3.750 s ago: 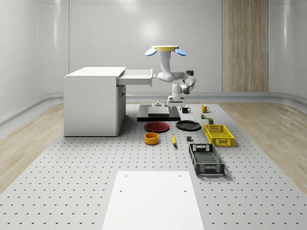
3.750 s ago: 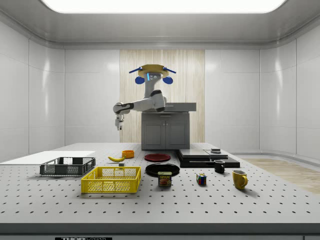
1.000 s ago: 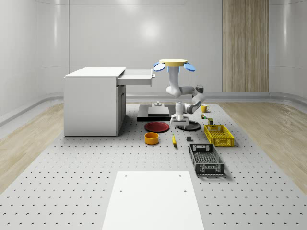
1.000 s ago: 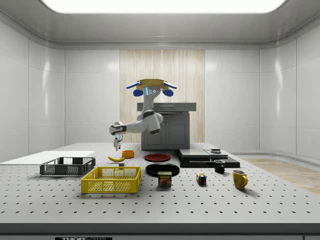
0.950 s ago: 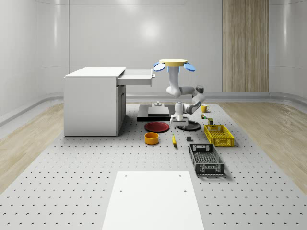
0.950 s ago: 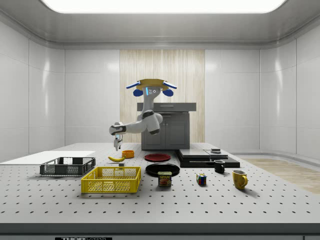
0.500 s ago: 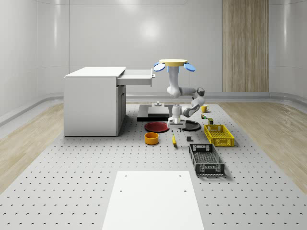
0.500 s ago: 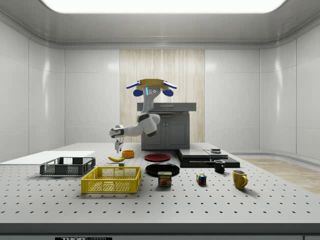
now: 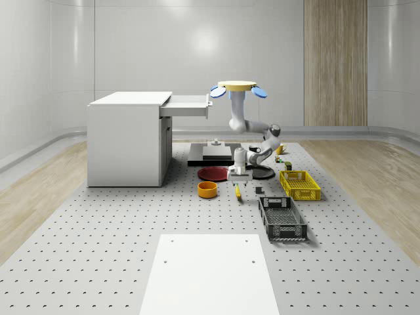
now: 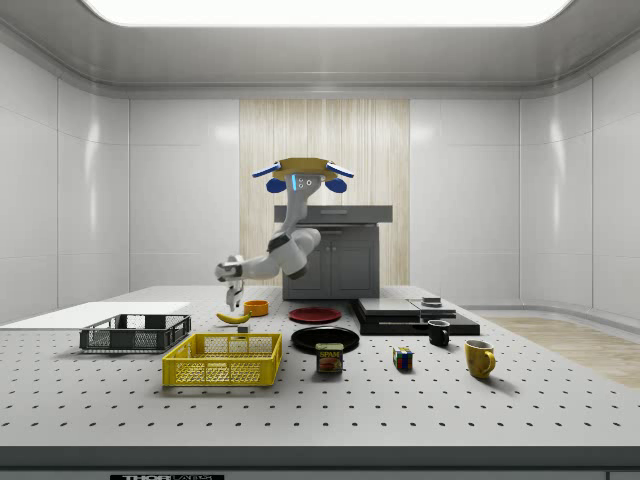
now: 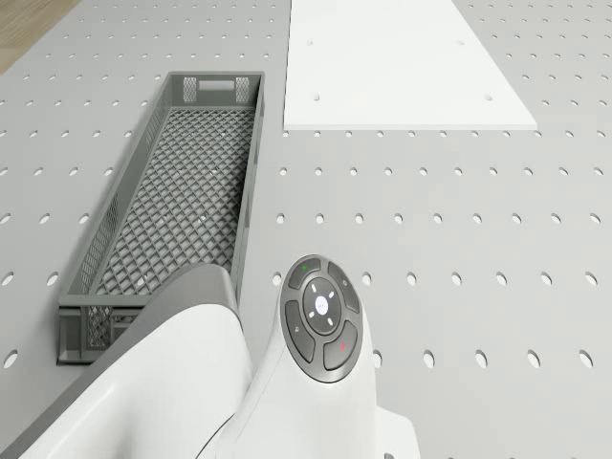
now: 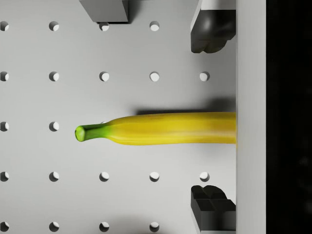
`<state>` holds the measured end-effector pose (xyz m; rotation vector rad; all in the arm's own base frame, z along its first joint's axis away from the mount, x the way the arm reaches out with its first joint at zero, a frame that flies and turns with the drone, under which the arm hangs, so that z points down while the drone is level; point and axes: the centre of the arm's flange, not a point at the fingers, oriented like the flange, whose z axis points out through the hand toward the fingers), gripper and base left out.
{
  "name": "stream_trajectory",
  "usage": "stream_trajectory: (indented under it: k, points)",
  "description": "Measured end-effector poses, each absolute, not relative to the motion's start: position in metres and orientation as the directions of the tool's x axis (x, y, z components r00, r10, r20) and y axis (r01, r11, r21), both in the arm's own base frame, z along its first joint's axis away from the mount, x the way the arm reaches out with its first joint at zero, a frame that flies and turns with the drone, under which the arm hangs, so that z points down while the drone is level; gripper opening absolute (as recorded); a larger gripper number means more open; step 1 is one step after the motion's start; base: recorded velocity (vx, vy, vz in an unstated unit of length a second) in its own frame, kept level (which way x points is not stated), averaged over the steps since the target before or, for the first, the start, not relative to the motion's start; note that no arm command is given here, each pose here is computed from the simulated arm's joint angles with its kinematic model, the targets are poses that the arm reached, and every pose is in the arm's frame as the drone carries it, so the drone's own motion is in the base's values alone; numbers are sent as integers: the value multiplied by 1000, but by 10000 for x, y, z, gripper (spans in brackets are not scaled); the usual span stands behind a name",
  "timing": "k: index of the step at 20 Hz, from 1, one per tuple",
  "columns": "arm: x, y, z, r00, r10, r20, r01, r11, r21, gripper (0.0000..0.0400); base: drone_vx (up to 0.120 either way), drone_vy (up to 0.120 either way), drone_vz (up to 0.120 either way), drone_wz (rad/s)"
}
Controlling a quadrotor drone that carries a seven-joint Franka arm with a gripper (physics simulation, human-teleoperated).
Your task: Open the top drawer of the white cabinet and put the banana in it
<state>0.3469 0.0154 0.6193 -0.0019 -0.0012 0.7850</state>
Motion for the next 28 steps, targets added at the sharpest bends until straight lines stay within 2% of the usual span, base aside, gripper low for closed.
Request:
stream_trajectory:
  k: [4, 9, 15, 28]
  points:
    - [3531, 231, 6293, 707, 707, 0, -707, 707, -2, 400, 0, 0, 0, 0]
    - [3565, 287, 6438, 707, 707, 1, -707, 707, -2, 400, 0, 0, 0, 0]
    - [3580, 310, 6613, 707, 707, 1, -707, 707, -2, 400, 0, 0, 0, 0]
    - [3586, 264, 6818, 707, 707, 1, -707, 707, -2, 400, 0, 0, 0, 0]
